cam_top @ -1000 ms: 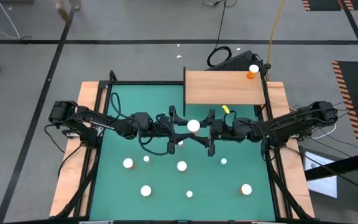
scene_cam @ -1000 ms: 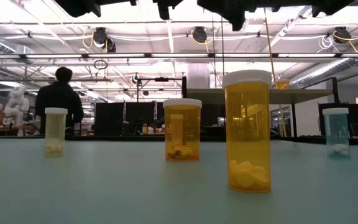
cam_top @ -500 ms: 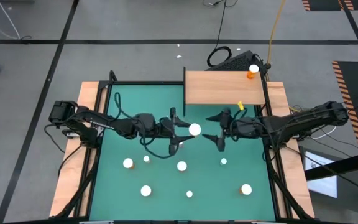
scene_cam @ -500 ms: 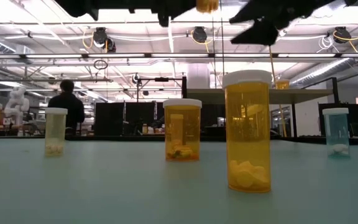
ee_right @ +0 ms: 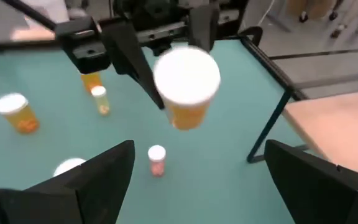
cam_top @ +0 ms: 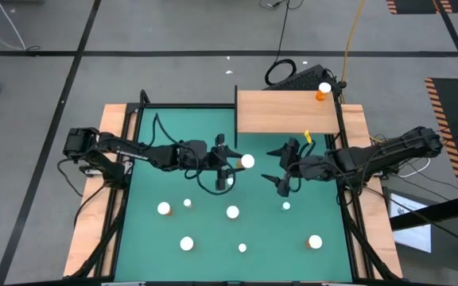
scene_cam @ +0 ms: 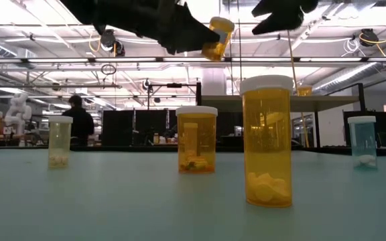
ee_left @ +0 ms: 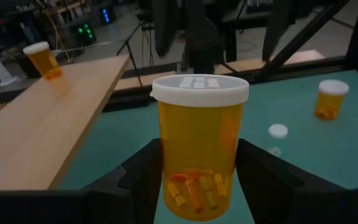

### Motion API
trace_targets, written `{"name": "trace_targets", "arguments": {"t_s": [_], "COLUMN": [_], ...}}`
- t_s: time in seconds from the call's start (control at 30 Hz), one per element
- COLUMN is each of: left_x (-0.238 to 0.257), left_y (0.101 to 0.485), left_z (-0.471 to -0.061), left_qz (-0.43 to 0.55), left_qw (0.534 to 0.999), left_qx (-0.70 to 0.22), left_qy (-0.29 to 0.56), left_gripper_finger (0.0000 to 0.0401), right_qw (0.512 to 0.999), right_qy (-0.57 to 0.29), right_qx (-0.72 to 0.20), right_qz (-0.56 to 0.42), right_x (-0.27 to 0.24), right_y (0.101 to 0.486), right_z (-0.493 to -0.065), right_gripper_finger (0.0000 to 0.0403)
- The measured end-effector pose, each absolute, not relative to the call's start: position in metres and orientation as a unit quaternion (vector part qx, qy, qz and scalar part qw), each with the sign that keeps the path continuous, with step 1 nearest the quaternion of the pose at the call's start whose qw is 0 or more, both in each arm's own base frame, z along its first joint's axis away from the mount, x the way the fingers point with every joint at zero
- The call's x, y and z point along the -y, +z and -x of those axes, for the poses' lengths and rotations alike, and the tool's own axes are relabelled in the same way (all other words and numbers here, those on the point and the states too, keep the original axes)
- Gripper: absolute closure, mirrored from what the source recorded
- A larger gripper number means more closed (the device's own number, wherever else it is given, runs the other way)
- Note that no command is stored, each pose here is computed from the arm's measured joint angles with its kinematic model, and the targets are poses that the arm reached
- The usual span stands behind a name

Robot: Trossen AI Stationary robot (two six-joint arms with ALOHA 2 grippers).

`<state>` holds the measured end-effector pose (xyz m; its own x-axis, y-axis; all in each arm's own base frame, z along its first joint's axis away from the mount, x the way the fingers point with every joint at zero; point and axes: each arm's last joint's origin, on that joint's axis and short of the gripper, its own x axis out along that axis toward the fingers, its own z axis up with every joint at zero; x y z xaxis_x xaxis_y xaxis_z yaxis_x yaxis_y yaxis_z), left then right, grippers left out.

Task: Pick and place medicine bottles onto shelf by color
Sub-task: Put the orange pill bottle on the shelf

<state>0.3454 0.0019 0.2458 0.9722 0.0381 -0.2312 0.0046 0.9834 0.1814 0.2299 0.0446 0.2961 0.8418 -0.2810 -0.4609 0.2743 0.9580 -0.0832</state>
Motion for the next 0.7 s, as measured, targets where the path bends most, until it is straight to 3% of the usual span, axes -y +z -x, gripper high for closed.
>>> {"name": "trace_targets", "arguments": {"t_s": [0.37,0.7], "left_x": [-0.002,0.000], "left_y": [0.239,0.231], "left_z": [-0.343,-0.340], "left_qz": [-0.094,-0.105], "left_qw": [0.983,0.974], "left_qx": [-0.155,-0.201], "left_qy": [0.014,0.027], "left_gripper_finger": [0.0210,0.0210], "right_qw": [0.913,0.853], "right_qy": [-0.135,-0.101], "right_qx": [-0.351,-0.485], "right_qz": [0.160,0.164], "right_x": [-0.057,-0.039], "right_y": [0.361,0.322], "right_z": [-0.292,-0.344], "right_gripper_finger": [0.0051,0.0051]}}
